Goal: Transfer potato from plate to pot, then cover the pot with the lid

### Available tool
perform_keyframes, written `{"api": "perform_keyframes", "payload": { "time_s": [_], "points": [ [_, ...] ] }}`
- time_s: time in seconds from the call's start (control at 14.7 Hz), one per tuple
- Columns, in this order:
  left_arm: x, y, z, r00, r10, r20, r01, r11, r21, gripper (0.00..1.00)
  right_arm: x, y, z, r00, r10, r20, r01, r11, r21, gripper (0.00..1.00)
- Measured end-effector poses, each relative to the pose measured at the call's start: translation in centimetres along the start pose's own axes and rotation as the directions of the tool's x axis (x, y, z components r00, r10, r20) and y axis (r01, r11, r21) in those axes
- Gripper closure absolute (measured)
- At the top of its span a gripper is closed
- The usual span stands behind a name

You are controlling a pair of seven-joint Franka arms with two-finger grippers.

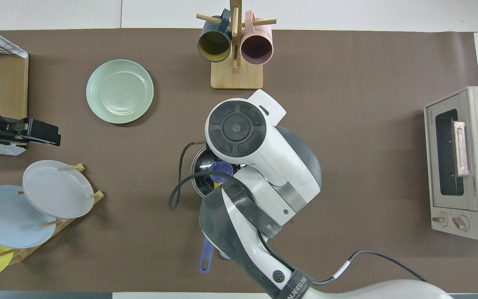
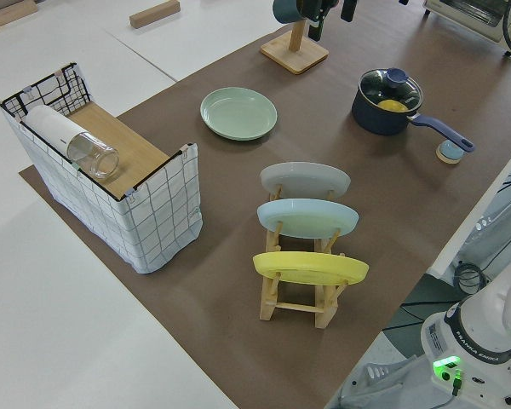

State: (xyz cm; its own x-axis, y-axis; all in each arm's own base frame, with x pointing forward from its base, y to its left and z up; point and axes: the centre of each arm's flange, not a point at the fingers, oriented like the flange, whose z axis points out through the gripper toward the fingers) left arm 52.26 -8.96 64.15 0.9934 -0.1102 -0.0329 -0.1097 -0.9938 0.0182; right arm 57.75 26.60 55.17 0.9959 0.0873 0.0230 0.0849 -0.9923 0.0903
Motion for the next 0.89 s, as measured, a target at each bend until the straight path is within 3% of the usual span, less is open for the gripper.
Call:
{"api": "perform_keyframes", "payload": {
  "time_s": [0.41, 0.89],
  "points": [
    [0.0, 0.0, 0.0, 1.0, 0.0, -0.001, 0.0, 1.0, 0.0, 0.0, -2.7, 16.5, -5.6, 0.994, -0.077, 0.084, 0.077, 0.997, 0.0, 0.0],
    [0.0, 0.1, -0.1, 1.0, 0.001, -0.003, -0.001, 1.0, 0.0, 0.0, -4.7, 23.0, -2.8, 0.988, -0.045, 0.15, 0.044, 0.999, 0.005, 0.0]
  ]
}}
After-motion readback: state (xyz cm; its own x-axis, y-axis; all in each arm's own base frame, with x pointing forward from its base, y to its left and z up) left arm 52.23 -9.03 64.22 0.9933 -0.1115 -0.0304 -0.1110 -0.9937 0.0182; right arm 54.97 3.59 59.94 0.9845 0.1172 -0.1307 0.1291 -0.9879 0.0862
